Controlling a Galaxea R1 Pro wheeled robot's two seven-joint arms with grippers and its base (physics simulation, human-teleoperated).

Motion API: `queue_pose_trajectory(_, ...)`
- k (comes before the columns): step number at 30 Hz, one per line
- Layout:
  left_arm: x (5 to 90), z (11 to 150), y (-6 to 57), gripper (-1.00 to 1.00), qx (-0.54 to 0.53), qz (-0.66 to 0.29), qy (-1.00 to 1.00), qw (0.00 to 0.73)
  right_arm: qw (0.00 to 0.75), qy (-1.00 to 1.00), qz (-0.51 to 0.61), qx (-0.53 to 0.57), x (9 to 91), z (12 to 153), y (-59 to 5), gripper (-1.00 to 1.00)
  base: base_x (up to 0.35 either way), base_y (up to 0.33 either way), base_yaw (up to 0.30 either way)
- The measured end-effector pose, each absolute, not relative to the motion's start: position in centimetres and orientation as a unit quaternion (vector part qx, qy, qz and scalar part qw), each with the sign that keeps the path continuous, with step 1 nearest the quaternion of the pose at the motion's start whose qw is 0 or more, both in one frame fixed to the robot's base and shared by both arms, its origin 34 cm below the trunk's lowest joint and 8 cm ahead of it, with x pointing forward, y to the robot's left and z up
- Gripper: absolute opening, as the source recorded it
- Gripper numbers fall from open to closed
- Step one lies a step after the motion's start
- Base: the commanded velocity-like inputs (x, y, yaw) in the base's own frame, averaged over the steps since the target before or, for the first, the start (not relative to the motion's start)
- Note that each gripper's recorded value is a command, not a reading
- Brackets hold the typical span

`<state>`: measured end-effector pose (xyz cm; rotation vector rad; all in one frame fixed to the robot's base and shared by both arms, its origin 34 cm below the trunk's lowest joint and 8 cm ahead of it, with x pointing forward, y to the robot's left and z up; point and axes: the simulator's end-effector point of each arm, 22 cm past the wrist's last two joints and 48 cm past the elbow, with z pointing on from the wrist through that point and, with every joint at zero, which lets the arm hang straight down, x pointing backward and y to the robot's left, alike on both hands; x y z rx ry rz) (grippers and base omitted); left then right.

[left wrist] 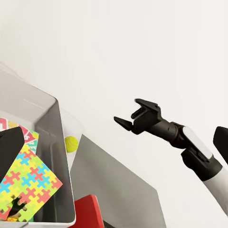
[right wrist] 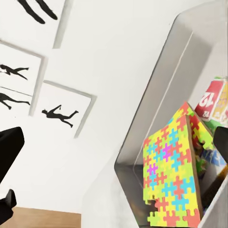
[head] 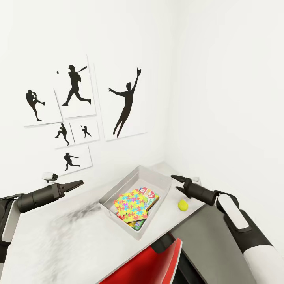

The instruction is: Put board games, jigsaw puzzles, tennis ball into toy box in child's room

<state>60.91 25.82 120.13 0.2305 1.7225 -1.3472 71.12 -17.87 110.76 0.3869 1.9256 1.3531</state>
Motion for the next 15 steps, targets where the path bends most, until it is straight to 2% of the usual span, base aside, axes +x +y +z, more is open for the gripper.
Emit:
queue_pose_trajectory(6, 60.9, 120.1, 25.9, 1.00, 0.093, -0.545, 0.698, 0.454, 0.395, 0.755, 0.491, 0.181, 71.5, 109.8, -20.2, 1.00, 0.000, 0.000, 0.000)
queue_pose_trajectory(15, 60.9, 120.2, 25.9, 1.00, 0.093, -0.546, 0.697, 0.455, 0.349, 0.854, 0.279, 0.268, 71.6, 102.0, -26.7, 1.00, 0.000, 0.000, 0.000)
